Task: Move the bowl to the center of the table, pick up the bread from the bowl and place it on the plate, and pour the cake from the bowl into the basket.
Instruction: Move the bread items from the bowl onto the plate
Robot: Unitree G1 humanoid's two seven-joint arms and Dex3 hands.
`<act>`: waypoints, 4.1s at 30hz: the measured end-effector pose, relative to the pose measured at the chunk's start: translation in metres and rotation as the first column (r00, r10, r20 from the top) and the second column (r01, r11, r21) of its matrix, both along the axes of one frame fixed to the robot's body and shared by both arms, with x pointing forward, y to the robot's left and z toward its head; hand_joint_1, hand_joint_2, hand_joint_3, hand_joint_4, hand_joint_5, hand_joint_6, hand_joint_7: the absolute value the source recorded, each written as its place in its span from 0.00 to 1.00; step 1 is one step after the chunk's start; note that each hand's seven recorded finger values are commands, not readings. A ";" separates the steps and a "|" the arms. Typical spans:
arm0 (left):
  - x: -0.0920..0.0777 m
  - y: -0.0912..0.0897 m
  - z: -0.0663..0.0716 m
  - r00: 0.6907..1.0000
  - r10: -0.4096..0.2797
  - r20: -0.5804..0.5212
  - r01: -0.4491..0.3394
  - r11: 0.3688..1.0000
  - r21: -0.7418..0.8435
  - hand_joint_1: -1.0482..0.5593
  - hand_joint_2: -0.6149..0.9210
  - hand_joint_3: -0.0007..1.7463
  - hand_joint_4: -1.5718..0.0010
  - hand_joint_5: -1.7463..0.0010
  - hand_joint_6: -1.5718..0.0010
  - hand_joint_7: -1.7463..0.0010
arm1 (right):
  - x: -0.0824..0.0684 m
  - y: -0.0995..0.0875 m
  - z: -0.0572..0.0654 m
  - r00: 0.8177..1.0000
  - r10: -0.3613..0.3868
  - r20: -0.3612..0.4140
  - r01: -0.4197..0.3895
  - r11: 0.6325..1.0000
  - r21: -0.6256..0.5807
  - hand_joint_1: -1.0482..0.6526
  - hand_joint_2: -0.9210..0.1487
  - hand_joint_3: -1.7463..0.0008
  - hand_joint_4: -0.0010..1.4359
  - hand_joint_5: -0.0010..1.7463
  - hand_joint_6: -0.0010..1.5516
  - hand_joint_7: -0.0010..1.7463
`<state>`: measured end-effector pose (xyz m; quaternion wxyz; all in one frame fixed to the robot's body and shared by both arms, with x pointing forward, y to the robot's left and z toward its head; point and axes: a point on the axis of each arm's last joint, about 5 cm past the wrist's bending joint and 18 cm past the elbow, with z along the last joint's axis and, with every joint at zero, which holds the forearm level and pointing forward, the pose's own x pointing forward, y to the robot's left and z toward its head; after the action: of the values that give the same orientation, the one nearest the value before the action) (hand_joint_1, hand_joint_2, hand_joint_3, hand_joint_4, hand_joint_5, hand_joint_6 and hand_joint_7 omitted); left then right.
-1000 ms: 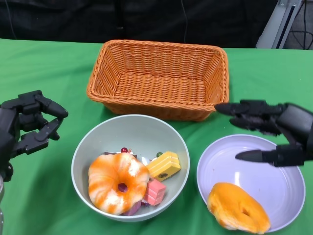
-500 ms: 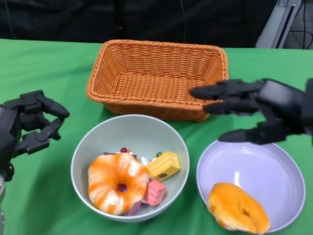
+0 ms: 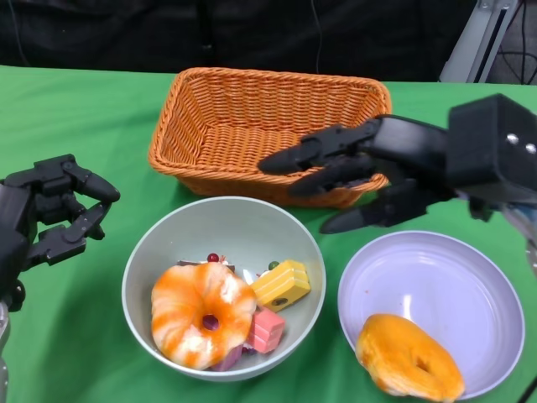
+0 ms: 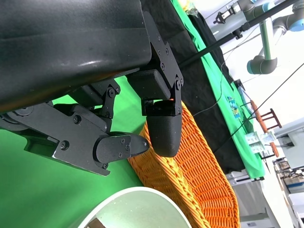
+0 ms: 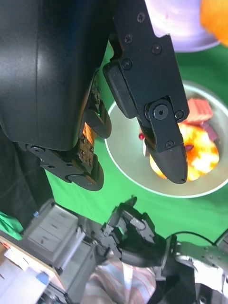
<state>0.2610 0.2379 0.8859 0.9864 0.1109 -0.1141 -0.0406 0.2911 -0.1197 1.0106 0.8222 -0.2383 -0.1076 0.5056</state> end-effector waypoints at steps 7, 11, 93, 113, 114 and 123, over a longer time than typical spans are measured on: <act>-0.001 0.000 0.000 1.000 0.019 0.002 -0.019 1.000 -0.004 0.57 0.90 0.33 0.44 0.18 0.45 0.39 | 0.008 0.025 0.001 0.997 0.079 -0.006 -0.080 0.996 -0.038 0.14 0.00 0.98 0.35 0.01 0.33 0.00; -0.001 0.001 0.000 0.999 0.032 0.005 -0.032 0.999 -0.005 0.54 0.90 0.33 0.44 0.18 0.46 0.38 | 0.010 0.034 0.000 0.993 0.115 -0.001 -0.115 0.991 -0.072 0.13 0.00 0.97 0.34 0.01 0.32 0.00; 0.004 0.010 0.003 0.985 0.174 0.008 -0.173 0.983 -0.063 0.59 0.97 0.24 0.46 0.18 0.46 0.40 | -0.015 0.115 -0.030 0.926 0.331 0.181 -0.208 0.848 -0.488 0.07 0.00 0.93 0.09 0.00 0.32 0.00; 0.004 0.010 0.003 0.985 0.170 0.012 -0.169 0.984 -0.062 0.59 0.96 0.27 0.46 0.18 0.45 0.40 | -0.028 0.127 -0.043 0.869 0.384 0.311 -0.164 0.817 -0.552 0.06 0.00 0.94 0.03 0.01 0.22 0.00; 0.004 0.010 0.004 0.985 0.170 0.013 -0.169 0.984 -0.062 0.59 0.96 0.27 0.46 0.18 0.45 0.39 | -0.028 0.128 -0.043 0.870 0.385 0.309 -0.164 0.816 -0.554 0.06 0.00 0.94 0.03 0.01 0.22 0.01; 0.004 0.009 0.004 0.986 0.168 0.017 -0.167 0.984 -0.061 0.60 0.94 0.30 0.46 0.17 0.46 0.38 | -0.030 0.135 -0.051 0.874 0.388 0.294 -0.165 0.804 -0.571 0.08 0.00 0.95 0.08 0.03 0.25 0.01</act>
<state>0.2652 0.2474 0.8901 0.9878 0.0914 -0.1166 0.0470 0.2615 0.0151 0.9601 0.6003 -0.5338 -0.1626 0.5730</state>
